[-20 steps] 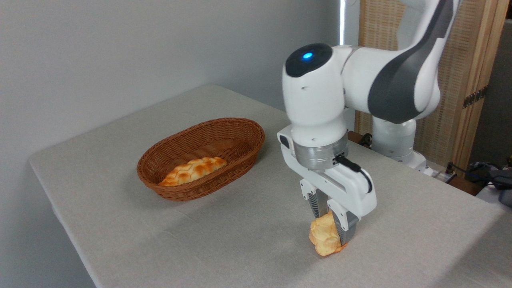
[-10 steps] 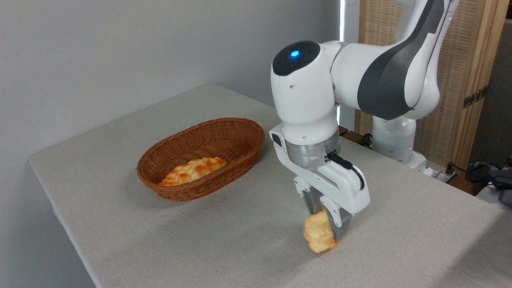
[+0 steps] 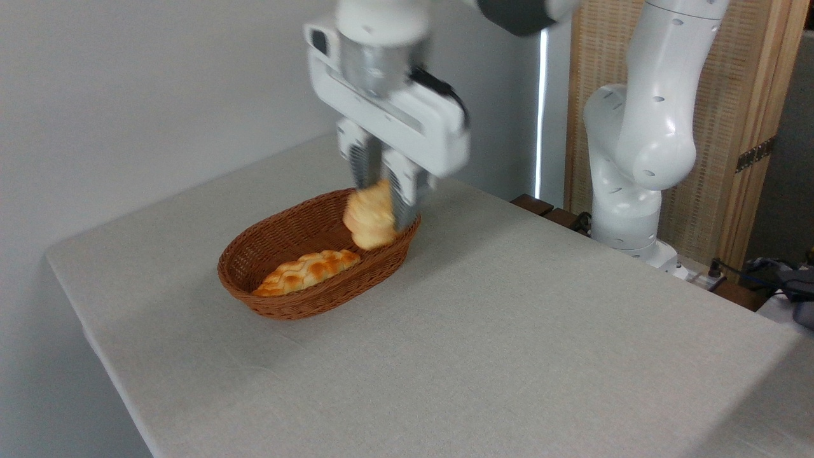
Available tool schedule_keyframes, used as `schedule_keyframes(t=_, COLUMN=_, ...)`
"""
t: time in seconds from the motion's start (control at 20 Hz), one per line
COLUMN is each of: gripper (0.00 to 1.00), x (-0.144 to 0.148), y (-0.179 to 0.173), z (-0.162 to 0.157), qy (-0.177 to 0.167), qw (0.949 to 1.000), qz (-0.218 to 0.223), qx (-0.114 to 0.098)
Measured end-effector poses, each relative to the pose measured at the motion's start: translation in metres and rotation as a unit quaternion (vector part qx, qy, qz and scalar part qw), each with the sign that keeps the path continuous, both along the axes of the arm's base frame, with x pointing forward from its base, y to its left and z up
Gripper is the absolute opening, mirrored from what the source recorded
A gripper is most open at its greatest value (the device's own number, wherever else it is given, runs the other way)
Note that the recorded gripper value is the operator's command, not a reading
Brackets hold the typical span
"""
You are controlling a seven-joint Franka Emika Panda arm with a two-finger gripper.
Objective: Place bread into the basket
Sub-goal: 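Lift the held roll and carry it over the wicker basket, then lower the roll into the basket beside the pastry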
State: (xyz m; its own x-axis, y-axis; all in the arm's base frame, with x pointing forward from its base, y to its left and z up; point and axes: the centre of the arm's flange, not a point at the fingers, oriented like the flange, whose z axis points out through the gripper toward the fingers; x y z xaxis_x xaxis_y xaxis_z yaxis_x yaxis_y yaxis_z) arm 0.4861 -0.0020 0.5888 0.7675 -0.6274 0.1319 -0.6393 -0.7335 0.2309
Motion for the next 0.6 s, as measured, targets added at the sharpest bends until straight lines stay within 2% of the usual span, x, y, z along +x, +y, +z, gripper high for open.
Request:
schedule_keyframes(t=0.15, gripper=0.55, x=0.001, y=-0.081, z=-0.011, qy=0.023, qw=0.9992, qz=-0.015, qx=0.028)
schedule_keyframes(t=0.3, gripper=0.56, x=-0.001, y=-0.163, z=-0.044, qy=0.055, qw=0.9955, qz=-0.038, qx=0.067)
schedule_keyframes(t=0.35, gripper=0.64, x=-0.001, y=-0.187, z=-0.061, qy=0.069, qw=0.9932, qz=-0.05, qx=0.08)
schedule_keyframes(t=0.45, gripper=1.0, x=0.001, y=-0.22, z=-0.093, qy=0.086, qw=0.9891, qz=-0.068, qx=0.098)
schedule_keyframes(t=0.6, gripper=1.0, x=0.007, y=-0.243, z=-0.121, qy=0.093, qw=0.9864, qz=-0.08, qx=0.109)
